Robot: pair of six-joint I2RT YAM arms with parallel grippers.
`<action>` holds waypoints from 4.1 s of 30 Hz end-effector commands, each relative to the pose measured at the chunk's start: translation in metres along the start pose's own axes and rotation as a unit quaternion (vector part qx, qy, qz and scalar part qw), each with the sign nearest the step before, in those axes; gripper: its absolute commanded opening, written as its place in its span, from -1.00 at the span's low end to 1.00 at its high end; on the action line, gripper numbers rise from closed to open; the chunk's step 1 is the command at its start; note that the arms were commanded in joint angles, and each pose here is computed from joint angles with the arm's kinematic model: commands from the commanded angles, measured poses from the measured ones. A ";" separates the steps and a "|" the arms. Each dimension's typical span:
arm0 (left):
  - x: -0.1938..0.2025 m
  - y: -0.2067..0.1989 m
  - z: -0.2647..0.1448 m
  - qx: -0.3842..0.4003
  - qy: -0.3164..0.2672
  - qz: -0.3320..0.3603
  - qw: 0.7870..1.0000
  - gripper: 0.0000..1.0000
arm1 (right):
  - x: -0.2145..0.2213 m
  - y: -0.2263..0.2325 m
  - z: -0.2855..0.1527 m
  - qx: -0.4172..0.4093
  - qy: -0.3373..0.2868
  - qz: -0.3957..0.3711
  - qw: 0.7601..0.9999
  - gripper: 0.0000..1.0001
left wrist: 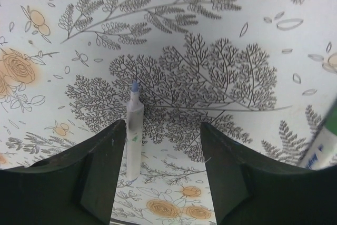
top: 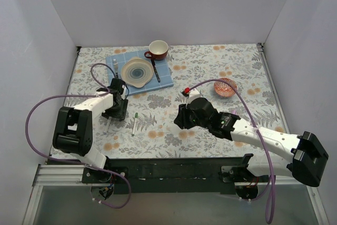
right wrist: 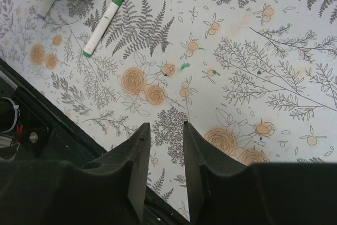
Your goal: Insert the pens into the pen caps
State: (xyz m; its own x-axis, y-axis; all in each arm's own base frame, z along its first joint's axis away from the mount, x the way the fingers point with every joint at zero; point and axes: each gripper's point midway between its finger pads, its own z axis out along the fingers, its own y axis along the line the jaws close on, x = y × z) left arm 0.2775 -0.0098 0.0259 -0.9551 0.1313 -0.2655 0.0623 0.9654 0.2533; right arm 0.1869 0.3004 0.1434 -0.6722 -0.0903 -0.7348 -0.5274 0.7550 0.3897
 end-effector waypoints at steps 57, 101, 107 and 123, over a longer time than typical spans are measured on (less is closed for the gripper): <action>-0.058 -0.142 -0.235 0.563 -0.333 0.035 0.755 -1.00 | -0.081 0.086 0.014 -0.326 -0.118 0.046 0.937 0.14; -0.042 -0.155 -0.278 0.625 -0.373 0.035 0.685 0.11 | -0.109 0.087 0.012 -0.317 -0.172 0.057 0.931 -0.97; -0.020 -0.160 -0.286 0.665 -0.351 0.069 0.656 0.11 | -0.124 0.089 -0.003 -0.320 -0.201 0.059 0.924 -0.97; -0.027 -0.177 -0.295 0.679 -0.374 0.050 0.630 -0.68 | -0.128 0.111 -0.021 -0.385 -0.206 0.062 0.898 -0.97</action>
State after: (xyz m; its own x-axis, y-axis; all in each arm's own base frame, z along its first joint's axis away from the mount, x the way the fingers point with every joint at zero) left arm 0.2041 -0.2491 0.2493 -0.6117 -0.1624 -0.7742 0.7524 0.1830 -0.6328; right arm 0.2117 0.3816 0.2750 -0.6073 0.3034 -0.7342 -0.7384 0.1254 0.6626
